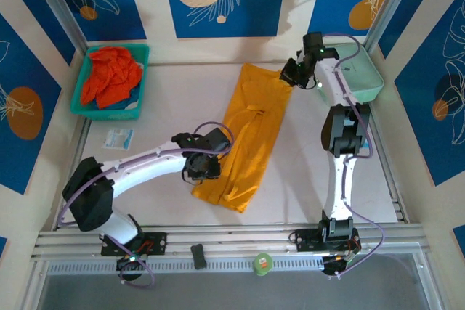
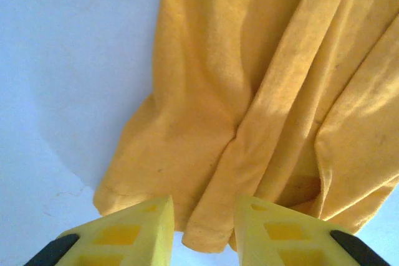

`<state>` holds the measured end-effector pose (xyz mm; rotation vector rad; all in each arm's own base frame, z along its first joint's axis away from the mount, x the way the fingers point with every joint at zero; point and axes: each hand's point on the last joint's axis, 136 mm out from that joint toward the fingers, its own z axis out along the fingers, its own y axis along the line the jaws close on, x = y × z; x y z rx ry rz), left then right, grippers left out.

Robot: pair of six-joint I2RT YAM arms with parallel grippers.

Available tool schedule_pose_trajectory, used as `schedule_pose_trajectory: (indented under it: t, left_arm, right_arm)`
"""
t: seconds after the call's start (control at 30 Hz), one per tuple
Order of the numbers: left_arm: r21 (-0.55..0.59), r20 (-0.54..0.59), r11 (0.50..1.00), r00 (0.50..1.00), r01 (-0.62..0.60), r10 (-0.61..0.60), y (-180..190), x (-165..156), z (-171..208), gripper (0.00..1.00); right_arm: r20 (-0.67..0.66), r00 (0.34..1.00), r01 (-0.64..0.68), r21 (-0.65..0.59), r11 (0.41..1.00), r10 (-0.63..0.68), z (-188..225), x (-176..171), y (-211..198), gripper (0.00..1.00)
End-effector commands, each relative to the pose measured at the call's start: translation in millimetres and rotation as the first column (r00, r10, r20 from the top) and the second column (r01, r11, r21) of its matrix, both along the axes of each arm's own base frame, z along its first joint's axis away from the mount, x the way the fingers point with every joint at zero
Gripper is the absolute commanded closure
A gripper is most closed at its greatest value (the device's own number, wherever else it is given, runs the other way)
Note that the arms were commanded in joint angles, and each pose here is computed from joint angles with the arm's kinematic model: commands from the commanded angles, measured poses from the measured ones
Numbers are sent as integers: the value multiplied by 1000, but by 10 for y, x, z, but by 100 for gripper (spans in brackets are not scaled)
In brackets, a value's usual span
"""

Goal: Fold and stack the t-shirts

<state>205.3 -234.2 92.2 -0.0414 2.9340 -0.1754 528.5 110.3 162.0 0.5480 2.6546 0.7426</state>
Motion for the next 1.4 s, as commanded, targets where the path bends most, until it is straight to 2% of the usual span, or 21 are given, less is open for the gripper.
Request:
schedule_pose_trajectory:
  t: [0.0, 0.2, 0.33, 0.63, 0.9, 1.27, 1.37]
  left_arm:
    - [108, 2, 994, 1000, 5, -5, 213, 49, -93, 71]
    - [90, 2, 995, 1000, 30, -30, 119, 216, -374, 82]
    - [63, -49, 997, 998, 51, -48, 13, 172, -605, 87]
    - [71, -151, 998, 988, 1, 10, 253, -246, -973, 88]
    - [32, -204, 997, 976, -76, 81, 286, -646, -1134, 87]
    - [-150, -214, 973, 967, -175, 141, -59, -731, -1078, 84]
    - [-159, -190, 970, 970, -183, 152, -68, -683, -996, 83]
  right_arm:
    - [-140, 990, 4, -38, 999, -9, -278, -501, 126, 100]
    - [-251, 967, 15, -90, 996, -37, -629, -1064, 209, 100]
    - [-288, 956, 28, -97, 995, -55, -852, -1134, 219, 100]
    - [-355, 932, 0, -193, 981, -70, -1341, -795, 153, 100]
    - [-399, 917, -76, -175, 982, 0, -1632, -540, 383, 100]
    - [-398, 910, -190, -143, 971, 120, -1728, -377, 745, 100]
    - [-392, 910, -204, -139, 969, 135, -1700, -372, 760, 100]
